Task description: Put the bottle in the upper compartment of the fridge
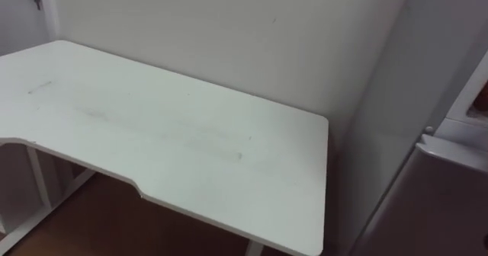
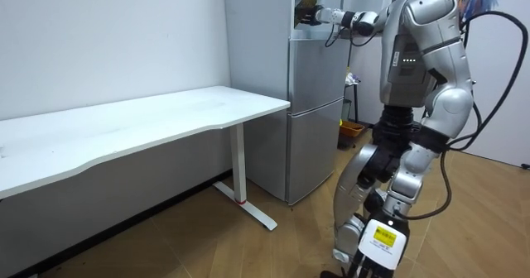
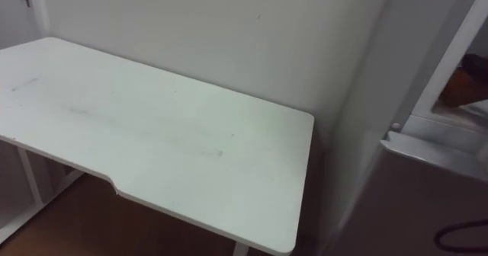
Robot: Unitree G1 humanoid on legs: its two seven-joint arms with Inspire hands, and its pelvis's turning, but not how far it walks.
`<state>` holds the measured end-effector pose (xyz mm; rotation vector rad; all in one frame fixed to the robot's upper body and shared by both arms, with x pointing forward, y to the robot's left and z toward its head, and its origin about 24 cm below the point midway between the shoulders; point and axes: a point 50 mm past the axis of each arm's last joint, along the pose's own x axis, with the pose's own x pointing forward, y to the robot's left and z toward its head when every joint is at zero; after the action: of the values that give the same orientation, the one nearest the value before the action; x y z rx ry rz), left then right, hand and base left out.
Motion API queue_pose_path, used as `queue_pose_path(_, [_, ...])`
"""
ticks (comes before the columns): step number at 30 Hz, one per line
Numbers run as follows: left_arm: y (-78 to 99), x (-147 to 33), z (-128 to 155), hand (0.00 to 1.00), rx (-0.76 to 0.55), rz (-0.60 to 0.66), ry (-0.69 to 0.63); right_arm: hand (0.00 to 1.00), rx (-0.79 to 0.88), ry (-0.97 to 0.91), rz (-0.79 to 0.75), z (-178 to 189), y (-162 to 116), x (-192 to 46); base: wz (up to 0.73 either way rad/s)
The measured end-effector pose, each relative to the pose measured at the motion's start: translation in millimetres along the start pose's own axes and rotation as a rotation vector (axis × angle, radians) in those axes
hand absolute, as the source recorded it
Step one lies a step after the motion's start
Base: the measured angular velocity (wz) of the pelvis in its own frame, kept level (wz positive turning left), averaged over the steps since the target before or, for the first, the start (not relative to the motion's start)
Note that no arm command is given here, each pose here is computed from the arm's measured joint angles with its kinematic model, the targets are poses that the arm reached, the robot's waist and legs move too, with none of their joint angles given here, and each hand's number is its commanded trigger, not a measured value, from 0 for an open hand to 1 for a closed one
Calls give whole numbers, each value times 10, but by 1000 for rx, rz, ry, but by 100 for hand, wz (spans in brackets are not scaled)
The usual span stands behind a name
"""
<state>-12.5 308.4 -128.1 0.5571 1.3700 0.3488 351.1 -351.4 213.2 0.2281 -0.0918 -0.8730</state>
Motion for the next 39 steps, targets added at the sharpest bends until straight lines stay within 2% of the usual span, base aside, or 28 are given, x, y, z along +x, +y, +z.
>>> queue_pose_path(2, [7, 2, -15, 0, 3, 1, 6, 0, -46, 68, 26, -153, -24, 22, 0])
queue_pose_path(11, [71, 8, -42, 0, 16, 6, 10, 0, -65, 102, 76, -229, -115, 80, 0])
queue_pose_path(30, [72, 7, -49, 0, 15, -2, 16, 0, -90, 130, 173, -233, -184, 125, 0])
queue_pose_path(33, [71, 7, -50, 0, 14, -3, 15, 0, -60, 138, 179, -219, -194, 130, -2])
queue_pose_path(39, [73, 6, -47, 0, 14, -2, 14, 0, 102, 176, 164, -162, -236, 150, 1])
